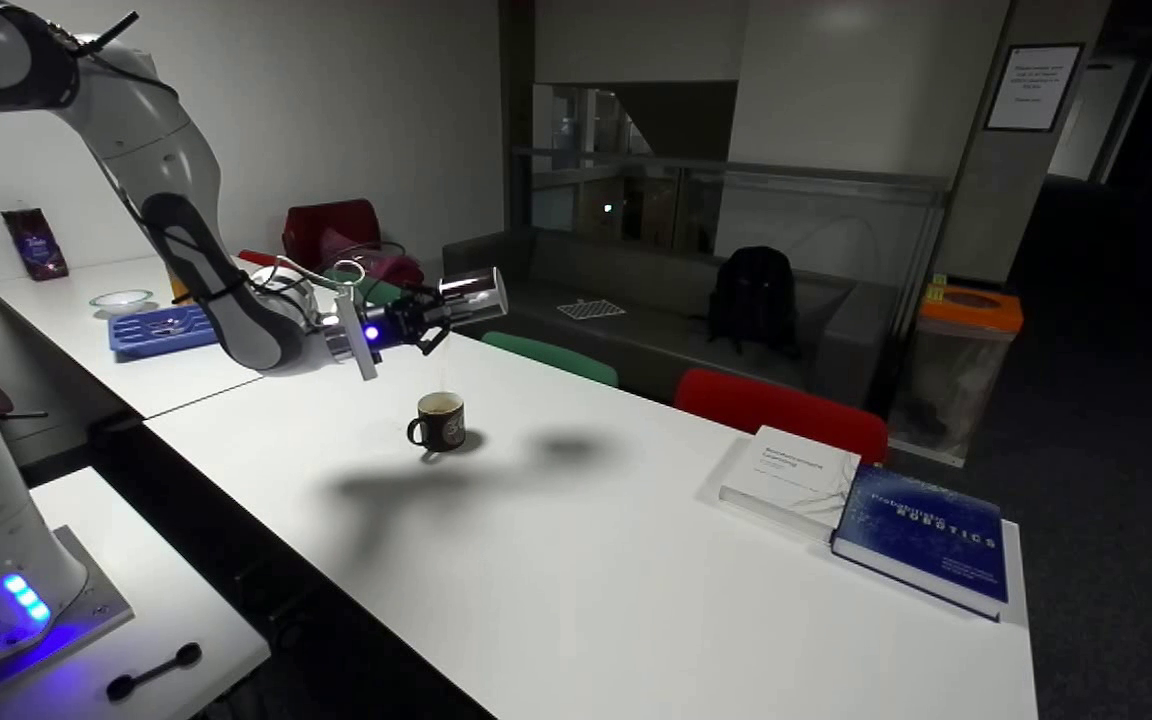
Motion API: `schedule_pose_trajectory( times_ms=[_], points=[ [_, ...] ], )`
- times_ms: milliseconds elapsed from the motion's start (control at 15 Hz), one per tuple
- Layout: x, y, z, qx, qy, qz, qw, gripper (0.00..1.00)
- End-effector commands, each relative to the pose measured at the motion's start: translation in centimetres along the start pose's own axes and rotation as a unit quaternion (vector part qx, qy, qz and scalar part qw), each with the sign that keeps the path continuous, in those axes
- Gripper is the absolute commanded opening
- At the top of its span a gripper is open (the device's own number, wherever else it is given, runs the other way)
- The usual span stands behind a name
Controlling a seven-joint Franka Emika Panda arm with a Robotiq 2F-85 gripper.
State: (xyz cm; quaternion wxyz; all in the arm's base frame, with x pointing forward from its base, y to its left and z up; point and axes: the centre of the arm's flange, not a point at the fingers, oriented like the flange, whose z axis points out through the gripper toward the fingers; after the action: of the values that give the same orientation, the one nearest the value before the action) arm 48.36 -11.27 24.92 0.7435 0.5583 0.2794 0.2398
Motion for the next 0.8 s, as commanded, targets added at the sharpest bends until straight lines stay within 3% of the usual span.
schedule_pose_trajectory(
  times_ms=[0, 733],
  points=[
    [-1.4, 2.4, 0.9, -0.035, 0.002, 0.003, 0.9994, 0.05],
    [-0.5, 2.3, -0.2, -0.034, 0.004, 0.004, 0.9994, 0.05]
  ],
)
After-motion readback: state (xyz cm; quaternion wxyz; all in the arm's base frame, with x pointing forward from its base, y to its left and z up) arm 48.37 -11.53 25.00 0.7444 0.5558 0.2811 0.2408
